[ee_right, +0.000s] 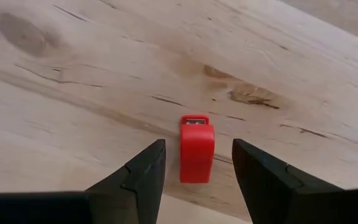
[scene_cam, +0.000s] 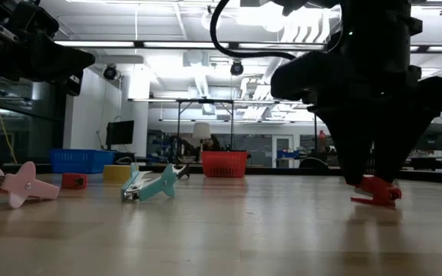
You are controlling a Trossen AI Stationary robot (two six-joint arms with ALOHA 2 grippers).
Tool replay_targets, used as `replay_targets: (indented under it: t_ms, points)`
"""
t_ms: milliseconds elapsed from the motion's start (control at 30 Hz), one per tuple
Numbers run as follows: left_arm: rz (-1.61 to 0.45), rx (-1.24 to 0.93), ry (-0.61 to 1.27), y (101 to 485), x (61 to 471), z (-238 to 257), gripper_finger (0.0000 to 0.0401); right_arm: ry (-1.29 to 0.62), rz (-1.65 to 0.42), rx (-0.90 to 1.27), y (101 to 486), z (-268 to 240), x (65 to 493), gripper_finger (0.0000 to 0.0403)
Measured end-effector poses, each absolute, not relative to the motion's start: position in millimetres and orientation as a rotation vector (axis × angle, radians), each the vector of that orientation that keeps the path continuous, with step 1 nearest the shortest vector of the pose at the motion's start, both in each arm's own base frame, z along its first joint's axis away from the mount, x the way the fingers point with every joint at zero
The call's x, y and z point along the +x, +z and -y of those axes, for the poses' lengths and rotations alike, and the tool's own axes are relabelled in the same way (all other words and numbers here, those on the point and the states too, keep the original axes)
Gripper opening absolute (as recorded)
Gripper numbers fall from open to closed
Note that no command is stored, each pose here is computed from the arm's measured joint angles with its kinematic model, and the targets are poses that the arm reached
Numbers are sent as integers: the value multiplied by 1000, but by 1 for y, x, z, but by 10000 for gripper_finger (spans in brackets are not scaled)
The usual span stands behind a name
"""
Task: Pick and place Stapler, Stapler remover, tape
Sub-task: Put the right red stapler into the black bin
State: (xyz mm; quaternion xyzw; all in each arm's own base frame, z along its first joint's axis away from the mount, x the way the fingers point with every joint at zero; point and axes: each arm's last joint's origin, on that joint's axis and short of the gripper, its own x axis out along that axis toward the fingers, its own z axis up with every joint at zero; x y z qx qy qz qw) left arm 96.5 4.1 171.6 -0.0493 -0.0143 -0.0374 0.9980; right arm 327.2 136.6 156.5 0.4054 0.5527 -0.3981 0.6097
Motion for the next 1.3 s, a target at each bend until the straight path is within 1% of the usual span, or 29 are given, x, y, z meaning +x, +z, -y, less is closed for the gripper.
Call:
replay_targets:
  t_ms: [400,500,600,833,900,1100,1200,1300]
  points:
    - [29,-99,-75,172,96,-4,1,-871,-1316,946,141,-141,335,177]
    - [29,-99,-75,172,97,-4,1,-867,-1319,939,141,-141,335,170]
    - [28,-99,-75,171,97,-4,1,-875,-1325,932,140,-140,334,151]
    - [28,-99,-75,172,97,-4,1,-878,-1327,921,140,-140,333,79]
    - [29,-99,-75,172,97,-4,1,-872,-1329,916,140,-140,333,65]
    - [28,-99,-75,172,97,-4,1,-849,-1335,907,141,-138,335,64]
    - [29,-99,-75,172,97,-4,1,-837,-1334,904,143,-136,335,72]
    - [29,-99,-75,172,97,-4,1,-820,-1300,894,148,-133,336,71]
